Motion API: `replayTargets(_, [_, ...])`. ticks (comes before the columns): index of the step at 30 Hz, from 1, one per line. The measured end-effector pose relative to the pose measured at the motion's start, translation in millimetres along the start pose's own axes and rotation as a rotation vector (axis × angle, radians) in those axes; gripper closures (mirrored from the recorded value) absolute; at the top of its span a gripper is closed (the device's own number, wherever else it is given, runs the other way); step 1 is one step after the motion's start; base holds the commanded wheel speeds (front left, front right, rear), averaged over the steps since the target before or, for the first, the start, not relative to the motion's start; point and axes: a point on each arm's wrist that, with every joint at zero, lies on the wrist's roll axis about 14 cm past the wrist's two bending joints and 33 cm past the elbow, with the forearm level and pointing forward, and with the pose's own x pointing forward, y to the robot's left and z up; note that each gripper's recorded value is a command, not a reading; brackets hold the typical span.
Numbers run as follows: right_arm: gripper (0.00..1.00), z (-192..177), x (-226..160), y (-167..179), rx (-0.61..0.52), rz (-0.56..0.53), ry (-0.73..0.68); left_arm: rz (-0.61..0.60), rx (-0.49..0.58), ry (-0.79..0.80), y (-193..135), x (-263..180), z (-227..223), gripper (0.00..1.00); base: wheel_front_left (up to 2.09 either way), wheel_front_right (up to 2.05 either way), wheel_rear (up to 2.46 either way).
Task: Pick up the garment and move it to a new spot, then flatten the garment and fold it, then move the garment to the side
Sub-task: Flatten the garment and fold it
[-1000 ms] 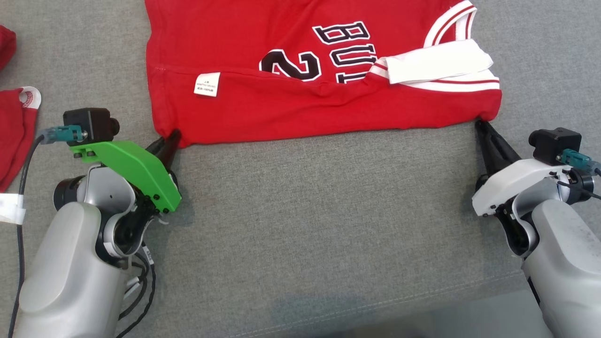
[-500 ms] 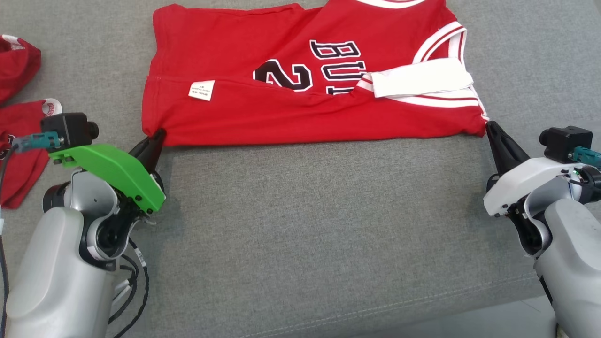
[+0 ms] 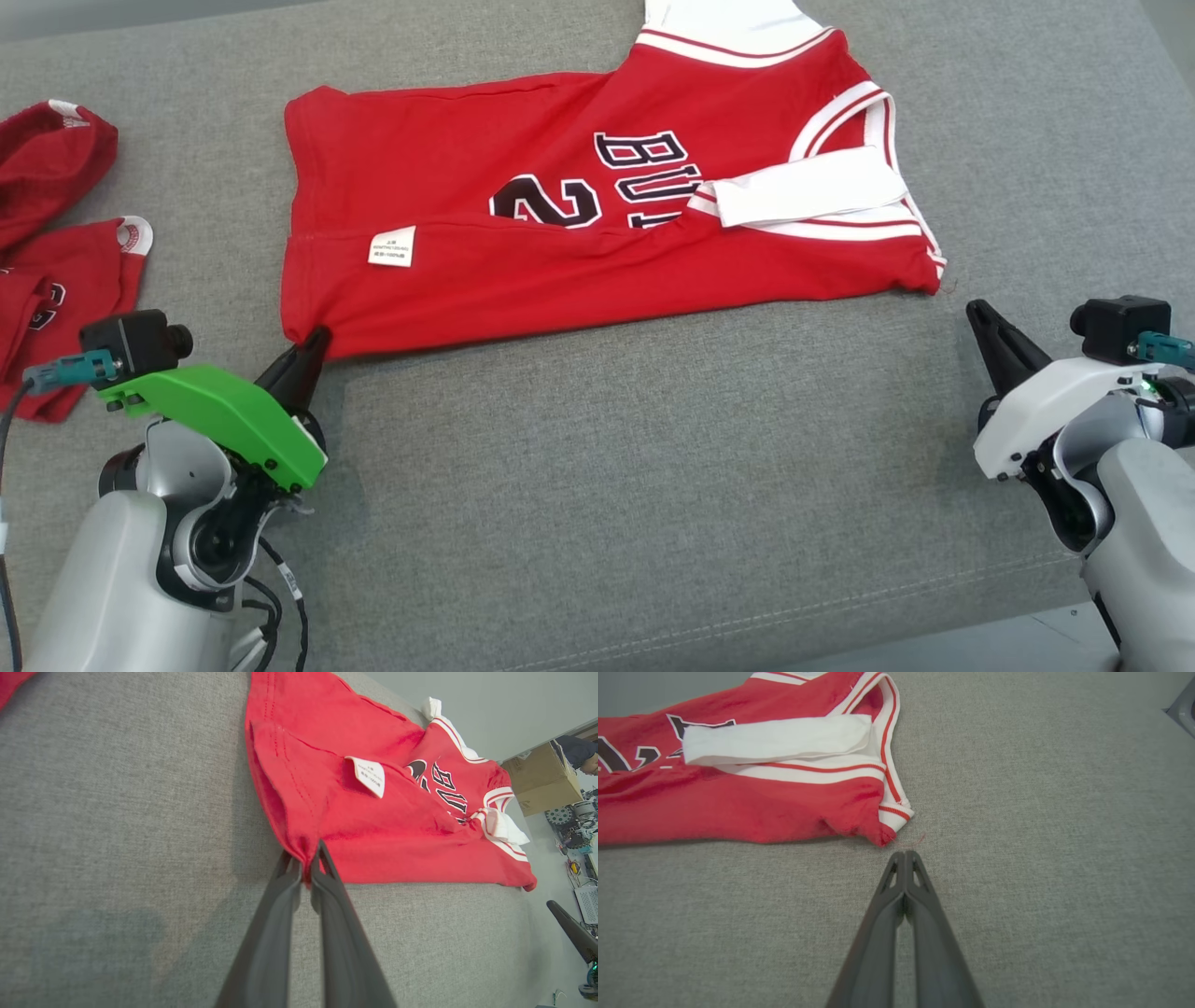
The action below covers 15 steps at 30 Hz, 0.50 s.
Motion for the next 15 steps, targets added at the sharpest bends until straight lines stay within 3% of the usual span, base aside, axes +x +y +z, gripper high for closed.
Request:
replayTargets(1, [0.53,0.7,0.4,-0.2,-0.003,0.001,0.0,0.0,-0.003,-0.001,-0.2,-0.3,0.1,1.0,0.0,0.0,0.0])
replayTargets(3, [0.0,1.2,1.7,0.8,-0.009,0.008,0.0,-0.005,-0.005,-0.011,-1.0,-0.2,3.3,1.0,0.0,0.0,0.0])
replayTargets(15, [0.0,3.3,20.4,18.8,0.008,0.046,0.003,0.005,-0.03,-0.004,8.2,-1.4,-1.0,1.0,0.0,0.0,0.0])
